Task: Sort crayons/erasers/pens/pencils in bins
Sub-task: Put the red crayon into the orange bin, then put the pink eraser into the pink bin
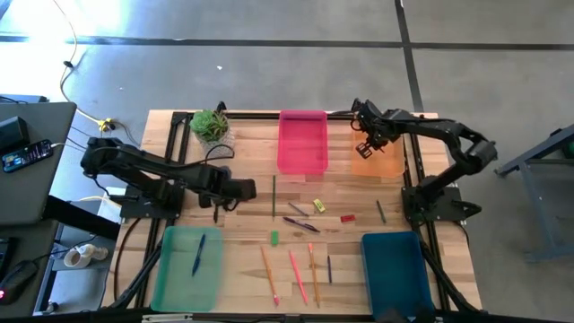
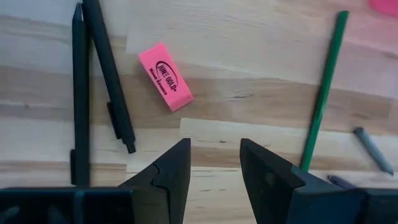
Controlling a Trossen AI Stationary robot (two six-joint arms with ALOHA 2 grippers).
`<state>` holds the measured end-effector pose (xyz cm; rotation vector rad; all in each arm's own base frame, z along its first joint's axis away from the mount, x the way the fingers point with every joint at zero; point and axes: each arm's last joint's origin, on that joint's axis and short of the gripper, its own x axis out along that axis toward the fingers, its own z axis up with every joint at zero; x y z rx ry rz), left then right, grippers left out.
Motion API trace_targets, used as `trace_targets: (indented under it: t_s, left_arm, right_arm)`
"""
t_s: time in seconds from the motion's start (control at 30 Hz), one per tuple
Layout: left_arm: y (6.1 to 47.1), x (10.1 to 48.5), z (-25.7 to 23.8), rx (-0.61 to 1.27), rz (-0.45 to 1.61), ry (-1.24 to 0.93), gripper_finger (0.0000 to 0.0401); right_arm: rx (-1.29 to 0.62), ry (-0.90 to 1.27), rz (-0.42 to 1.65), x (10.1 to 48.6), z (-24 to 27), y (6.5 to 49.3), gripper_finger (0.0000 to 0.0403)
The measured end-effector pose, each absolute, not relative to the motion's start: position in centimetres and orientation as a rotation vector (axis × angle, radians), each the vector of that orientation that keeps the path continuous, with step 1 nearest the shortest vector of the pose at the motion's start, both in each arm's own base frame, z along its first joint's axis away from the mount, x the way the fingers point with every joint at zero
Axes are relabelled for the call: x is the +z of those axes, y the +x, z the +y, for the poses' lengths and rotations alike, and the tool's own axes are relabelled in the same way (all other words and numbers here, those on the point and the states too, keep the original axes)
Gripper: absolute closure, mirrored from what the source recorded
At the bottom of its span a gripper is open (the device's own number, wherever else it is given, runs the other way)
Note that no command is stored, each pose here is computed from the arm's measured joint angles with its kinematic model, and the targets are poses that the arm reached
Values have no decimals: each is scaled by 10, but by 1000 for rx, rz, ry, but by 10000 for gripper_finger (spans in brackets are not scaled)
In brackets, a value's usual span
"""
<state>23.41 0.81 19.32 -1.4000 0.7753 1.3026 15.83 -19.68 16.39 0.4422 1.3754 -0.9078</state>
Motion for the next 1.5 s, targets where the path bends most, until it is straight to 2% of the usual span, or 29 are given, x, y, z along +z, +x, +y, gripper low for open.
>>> trace_targets:
  t_s: [0.3,0.47,0.93,1.5]
  left_arm:
    - [240,179,9,1442,720,-1465,275]
    - [243,167,9,1519,716,-1472,275]
    - [245,156,21,1658,597,-1491,275]
    - [248,146,19,1729,584,-1532,275]
  right_arm:
    - [-863,407,1414,158,-198,160,318]
    - [-860,397,1408,161,-200,161,298]
    - [-830,358,1410,166,-202,163,295]
    - [-811,341,1420,166,-202,163,295]
